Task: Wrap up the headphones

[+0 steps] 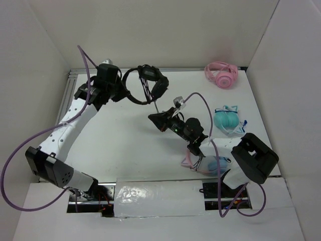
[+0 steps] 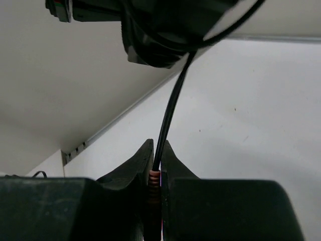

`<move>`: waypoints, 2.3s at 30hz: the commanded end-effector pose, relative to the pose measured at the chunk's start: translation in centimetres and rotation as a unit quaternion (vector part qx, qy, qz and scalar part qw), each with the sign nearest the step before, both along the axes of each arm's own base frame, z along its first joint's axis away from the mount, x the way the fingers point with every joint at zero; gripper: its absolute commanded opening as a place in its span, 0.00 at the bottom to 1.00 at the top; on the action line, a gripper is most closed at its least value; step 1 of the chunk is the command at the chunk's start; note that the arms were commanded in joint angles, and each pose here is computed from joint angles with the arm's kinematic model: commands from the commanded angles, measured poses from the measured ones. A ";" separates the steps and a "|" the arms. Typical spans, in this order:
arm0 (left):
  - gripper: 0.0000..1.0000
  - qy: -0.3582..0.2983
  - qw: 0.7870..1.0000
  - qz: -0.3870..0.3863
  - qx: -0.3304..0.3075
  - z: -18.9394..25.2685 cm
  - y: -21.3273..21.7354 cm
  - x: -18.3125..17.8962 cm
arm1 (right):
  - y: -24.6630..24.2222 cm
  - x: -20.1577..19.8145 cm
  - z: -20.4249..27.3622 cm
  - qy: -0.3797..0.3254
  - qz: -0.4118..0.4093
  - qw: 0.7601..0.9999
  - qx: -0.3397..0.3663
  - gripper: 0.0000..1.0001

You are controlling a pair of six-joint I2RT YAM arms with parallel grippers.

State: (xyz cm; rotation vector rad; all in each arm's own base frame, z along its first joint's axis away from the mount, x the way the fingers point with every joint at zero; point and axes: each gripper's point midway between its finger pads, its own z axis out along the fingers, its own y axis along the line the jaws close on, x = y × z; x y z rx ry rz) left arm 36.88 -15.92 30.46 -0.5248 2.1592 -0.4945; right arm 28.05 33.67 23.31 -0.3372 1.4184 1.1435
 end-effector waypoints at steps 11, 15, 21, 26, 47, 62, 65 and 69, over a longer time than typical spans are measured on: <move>0.00 0.113 0.984 0.121 -0.070 -11.2 2.9 6.6 | 2.7 2.3 -11.9 0.217 0.014 0.962 -0.165 0.00; 0.00 0.159 0.975 0.142 -0.057 -15.1 4.1 7.9 | 2.8 4.2 -14.3 0.274 0.020 0.945 -0.177 0.00; 0.00 0.180 0.972 0.129 -0.076 -17.7 3.4 10.9 | 1.8 8.8 -13.8 0.319 0.014 0.935 -0.151 0.00; 0.00 0.201 0.968 0.118 -0.096 -18.3 -0.7 14.1 | 1.1 11.3 -13.9 0.347 -0.005 0.926 -0.146 0.00; 0.00 0.193 0.972 -0.088 -0.103 -23.7 -19.9 14.9 | -11.1 13.2 -18.0 0.493 -0.128 0.848 -0.148 0.00; 0.22 0.228 0.963 -0.134 -0.057 -25.5 -20.7 11.3 | -12.8 8.3 -18.6 0.551 -0.114 0.818 -0.119 0.14; 0.30 0.224 0.962 -0.144 -0.051 -25.3 -21.1 11.1 | -12.9 8.0 -19.2 0.562 -0.117 0.809 -0.123 0.20; 0.50 0.205 0.967 -0.148 -0.037 -24.0 -21.2 10.8 | -13.1 7.7 -19.0 0.562 -0.123 0.809 -0.123 0.38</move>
